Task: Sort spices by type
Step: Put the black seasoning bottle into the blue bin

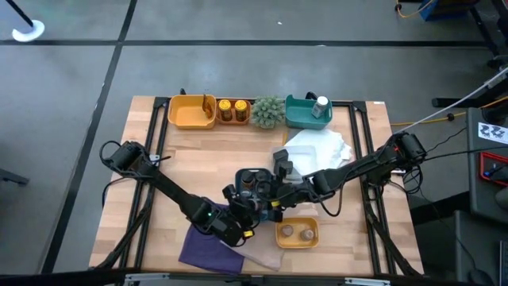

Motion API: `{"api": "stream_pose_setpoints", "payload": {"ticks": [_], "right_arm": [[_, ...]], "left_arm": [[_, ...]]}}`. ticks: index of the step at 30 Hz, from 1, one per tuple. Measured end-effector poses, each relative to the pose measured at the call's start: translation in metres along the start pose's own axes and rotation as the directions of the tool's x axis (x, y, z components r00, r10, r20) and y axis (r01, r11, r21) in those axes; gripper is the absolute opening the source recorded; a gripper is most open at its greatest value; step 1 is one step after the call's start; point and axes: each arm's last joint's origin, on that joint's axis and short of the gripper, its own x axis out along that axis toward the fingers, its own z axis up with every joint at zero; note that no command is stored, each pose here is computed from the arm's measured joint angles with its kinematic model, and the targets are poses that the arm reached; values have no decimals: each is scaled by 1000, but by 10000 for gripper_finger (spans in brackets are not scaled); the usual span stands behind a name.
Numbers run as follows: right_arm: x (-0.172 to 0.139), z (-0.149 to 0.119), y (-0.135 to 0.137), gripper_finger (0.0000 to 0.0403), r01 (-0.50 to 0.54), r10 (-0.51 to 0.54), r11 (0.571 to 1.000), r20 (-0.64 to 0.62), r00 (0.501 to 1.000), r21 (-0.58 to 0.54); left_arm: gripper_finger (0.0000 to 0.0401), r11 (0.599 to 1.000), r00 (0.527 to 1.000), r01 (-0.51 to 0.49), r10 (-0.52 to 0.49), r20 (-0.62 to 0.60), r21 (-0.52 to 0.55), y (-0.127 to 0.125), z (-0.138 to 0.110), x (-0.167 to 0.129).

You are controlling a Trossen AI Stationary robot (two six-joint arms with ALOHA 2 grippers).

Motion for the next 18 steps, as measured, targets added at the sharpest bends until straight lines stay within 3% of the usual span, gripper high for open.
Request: {"api": "stream_pose_setpoints", "payload": {"ticks": [18], "right_arm": [[0, -3, 0, 241, 3, -3, 1000, -28, 1000, -11]], "left_arm": [[223, 996, 993, 94, -94, -78, 1, -3, -3, -1]]}}
